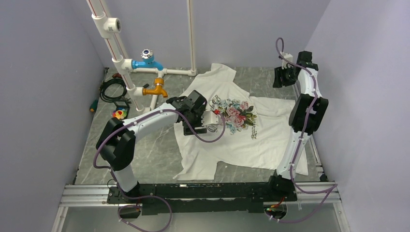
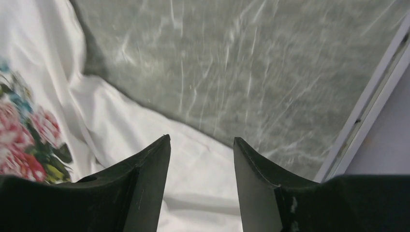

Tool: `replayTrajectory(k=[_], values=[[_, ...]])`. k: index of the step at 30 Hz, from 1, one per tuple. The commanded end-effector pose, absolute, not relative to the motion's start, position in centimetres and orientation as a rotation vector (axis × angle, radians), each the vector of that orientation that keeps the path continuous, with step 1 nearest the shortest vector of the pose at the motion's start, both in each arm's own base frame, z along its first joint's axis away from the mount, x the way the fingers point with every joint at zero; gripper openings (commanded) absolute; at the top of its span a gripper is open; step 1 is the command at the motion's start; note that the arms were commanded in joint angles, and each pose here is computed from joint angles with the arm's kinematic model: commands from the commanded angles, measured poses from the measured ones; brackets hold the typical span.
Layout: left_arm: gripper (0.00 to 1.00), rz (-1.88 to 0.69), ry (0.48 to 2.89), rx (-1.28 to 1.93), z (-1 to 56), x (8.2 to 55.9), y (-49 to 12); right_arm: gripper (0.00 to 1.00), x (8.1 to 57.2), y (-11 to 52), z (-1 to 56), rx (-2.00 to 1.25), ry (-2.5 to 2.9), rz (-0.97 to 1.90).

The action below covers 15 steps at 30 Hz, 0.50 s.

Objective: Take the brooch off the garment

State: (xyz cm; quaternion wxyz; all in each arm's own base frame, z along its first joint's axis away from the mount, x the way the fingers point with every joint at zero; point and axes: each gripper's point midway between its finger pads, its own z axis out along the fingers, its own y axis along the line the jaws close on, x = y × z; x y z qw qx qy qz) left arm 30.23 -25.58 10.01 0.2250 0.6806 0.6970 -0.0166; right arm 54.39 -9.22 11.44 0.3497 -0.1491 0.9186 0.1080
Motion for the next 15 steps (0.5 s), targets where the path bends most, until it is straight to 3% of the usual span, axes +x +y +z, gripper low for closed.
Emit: replayTrajectory(k=[1, 15], values=[[0.82, -0.072, 1.873, 1.838, 11.6, 30.3, -26.2, 0.53, 51.2, -10.7, 7.7, -0.526, 2.538, 0.197], [0.82, -0.08, 1.904, 1.824, 11.1, 30.2, -26.1, 0.49, 48.3, -10.2, 2.0, -0.546, 2.712, 0.204]])
